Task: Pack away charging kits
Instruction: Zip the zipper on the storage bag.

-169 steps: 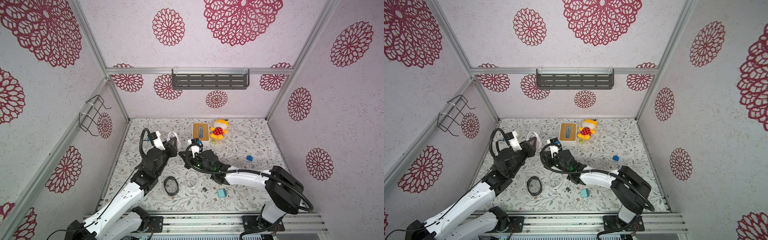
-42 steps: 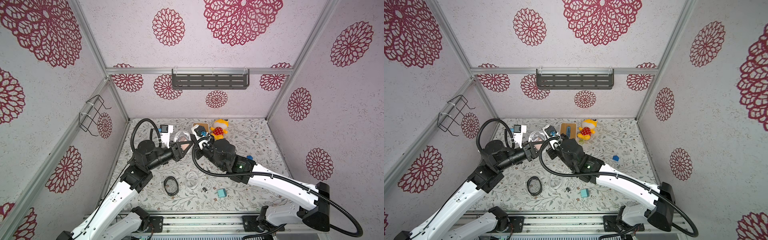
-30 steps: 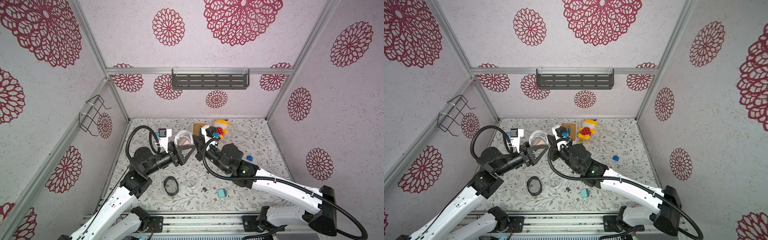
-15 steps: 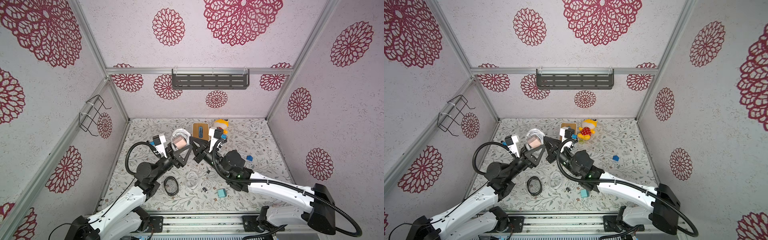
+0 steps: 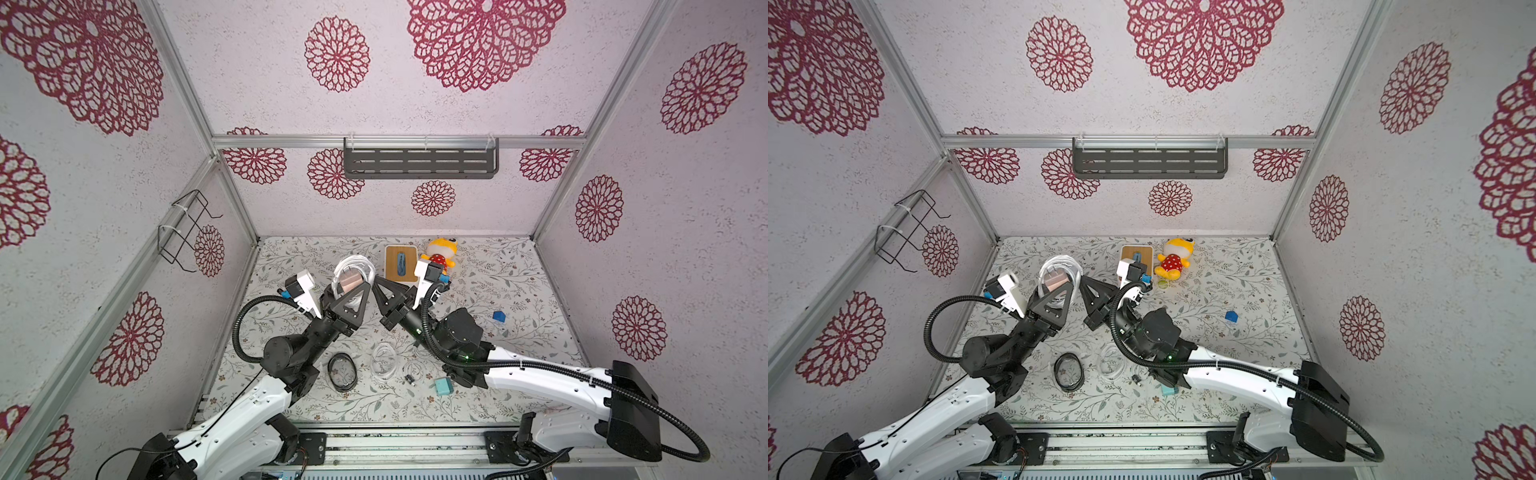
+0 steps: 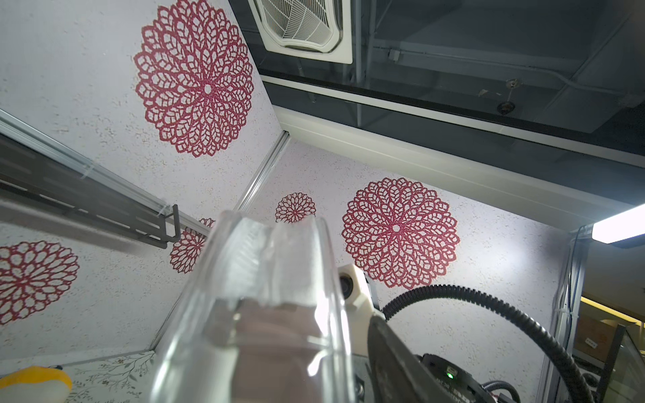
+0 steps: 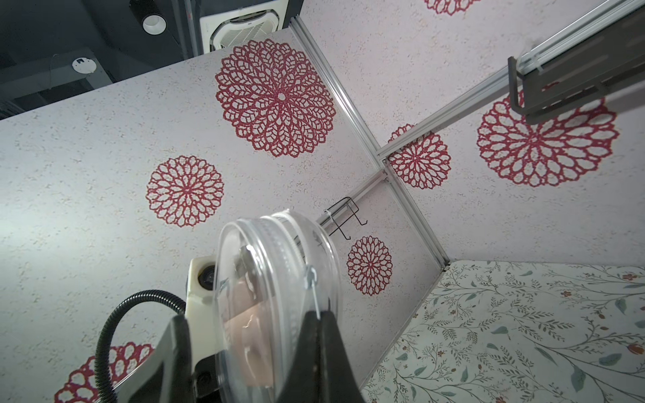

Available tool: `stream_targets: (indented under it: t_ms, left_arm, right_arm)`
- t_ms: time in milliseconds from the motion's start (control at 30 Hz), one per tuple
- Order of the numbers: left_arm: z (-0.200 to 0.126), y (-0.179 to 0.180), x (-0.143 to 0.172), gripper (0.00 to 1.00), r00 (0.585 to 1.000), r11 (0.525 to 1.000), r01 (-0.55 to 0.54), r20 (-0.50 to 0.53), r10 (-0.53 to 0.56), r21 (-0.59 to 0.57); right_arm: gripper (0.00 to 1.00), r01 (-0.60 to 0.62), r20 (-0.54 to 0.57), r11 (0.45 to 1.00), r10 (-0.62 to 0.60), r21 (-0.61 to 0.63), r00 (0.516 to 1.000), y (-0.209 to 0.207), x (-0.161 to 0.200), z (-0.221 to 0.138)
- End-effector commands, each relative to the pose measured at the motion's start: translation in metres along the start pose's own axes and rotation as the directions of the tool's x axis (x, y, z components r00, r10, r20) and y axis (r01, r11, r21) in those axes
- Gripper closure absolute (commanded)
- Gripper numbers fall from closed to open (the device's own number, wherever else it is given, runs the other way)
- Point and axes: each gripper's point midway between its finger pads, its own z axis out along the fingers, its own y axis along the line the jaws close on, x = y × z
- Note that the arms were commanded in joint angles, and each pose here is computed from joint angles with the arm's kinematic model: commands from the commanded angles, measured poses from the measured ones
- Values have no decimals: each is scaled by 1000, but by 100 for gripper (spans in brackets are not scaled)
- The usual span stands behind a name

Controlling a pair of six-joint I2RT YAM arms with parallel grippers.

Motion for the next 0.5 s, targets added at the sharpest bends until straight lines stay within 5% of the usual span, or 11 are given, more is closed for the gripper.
stream_targets:
  t_ms: [0,167,267,467]
  left_arm:
    - [-3,-10,-10,45,999,1000,6,39,-7,15]
    - [2,-7,-8,80,1000,1000,7,2,-7,-17]
    - [4,-7,-1,97,999,1000,8,-45,-9,-22]
    - [10,-5,23,100,969,997,-9,-247,-12,-83]
  right_arm:
    - [100,-12,68,1000,13,-11,998,6,-16,-6]
    - [100,48,49,999,-48,3,998,5,-16,-10]
    - [100,201,15,978,-202,51,979,3,-22,-11]
    - [100,509,-103,841,-499,184,861,-21,-39,-5]
